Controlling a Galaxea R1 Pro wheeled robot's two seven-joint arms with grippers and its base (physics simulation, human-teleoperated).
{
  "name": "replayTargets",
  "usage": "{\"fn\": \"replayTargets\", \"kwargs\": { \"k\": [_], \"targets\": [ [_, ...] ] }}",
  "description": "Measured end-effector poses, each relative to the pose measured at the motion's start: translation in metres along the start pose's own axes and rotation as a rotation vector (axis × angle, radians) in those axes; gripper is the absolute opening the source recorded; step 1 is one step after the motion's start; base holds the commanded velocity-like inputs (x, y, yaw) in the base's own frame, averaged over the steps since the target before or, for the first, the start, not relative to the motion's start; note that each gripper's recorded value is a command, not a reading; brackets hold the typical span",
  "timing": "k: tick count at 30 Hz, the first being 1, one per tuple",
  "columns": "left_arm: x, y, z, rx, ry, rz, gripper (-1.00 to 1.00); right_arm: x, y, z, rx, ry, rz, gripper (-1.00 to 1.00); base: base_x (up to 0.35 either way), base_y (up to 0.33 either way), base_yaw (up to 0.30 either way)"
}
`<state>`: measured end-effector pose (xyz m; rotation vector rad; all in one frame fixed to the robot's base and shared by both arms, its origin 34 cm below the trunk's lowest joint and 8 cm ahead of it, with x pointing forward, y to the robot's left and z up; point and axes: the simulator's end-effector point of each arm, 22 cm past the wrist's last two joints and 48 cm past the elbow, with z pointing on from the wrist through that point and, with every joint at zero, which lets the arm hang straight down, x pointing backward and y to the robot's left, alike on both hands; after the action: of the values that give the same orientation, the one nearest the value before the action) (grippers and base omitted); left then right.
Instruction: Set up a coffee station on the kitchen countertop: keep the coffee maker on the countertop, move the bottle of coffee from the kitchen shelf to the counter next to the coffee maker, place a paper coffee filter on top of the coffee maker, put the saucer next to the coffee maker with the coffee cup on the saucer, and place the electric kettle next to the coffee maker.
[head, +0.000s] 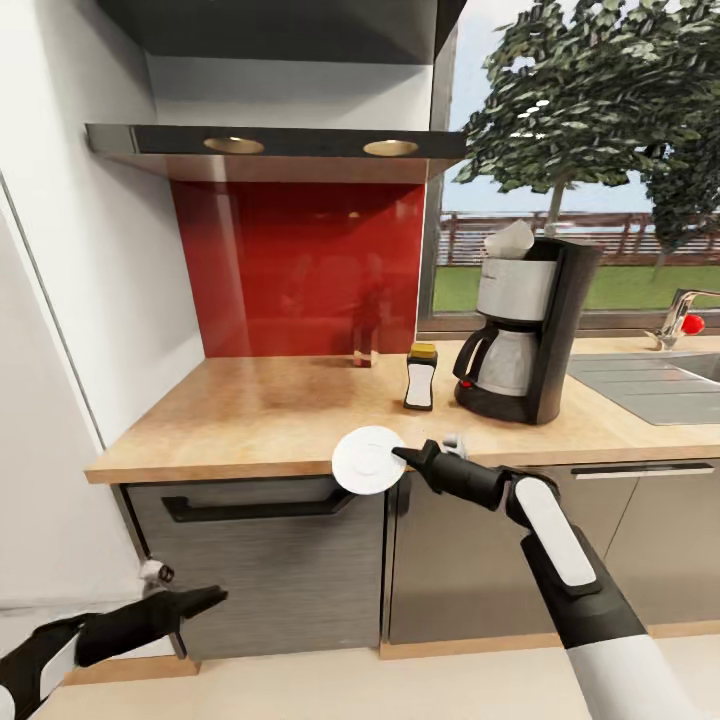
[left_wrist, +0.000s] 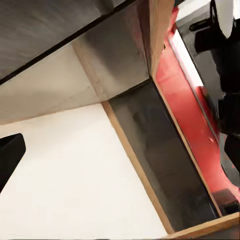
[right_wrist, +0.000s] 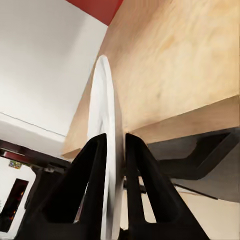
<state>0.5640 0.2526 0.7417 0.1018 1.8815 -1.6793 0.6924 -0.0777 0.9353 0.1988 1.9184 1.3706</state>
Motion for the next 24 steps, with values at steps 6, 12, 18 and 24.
{"fn": "replayTargets", "kwargs": {
  "k": [6, 12, 18, 24],
  "targets": [
    [0.123, 0.061, -0.087, -0.235, 0.020, -0.085, 1.00, 0.022, 0.009, -0.006, -0.092, 0.022, -0.086, -1.00, 0.000, 0.000, 0.000],
    [0.204, 0.091, -0.156, -0.465, 0.078, -0.189, 1.00, 0.022, 0.016, -0.014, -0.146, 0.032, -0.117, -1.00, 0.000, 0.000, 0.000],
    [0.264, 0.165, -0.187, -0.885, 0.144, -0.233, 1.00, 0.021, 0.022, -0.018, -0.181, 0.034, -0.123, -1.00, 0.000, 0.000, 0.000],
    [0.285, 0.208, -0.221, -1.239, 0.102, -0.278, 1.00, 0.020, 0.021, -0.020, -0.185, 0.034, -0.127, -1.00, 0.000, 0.000, 0.000]
  ]
}}
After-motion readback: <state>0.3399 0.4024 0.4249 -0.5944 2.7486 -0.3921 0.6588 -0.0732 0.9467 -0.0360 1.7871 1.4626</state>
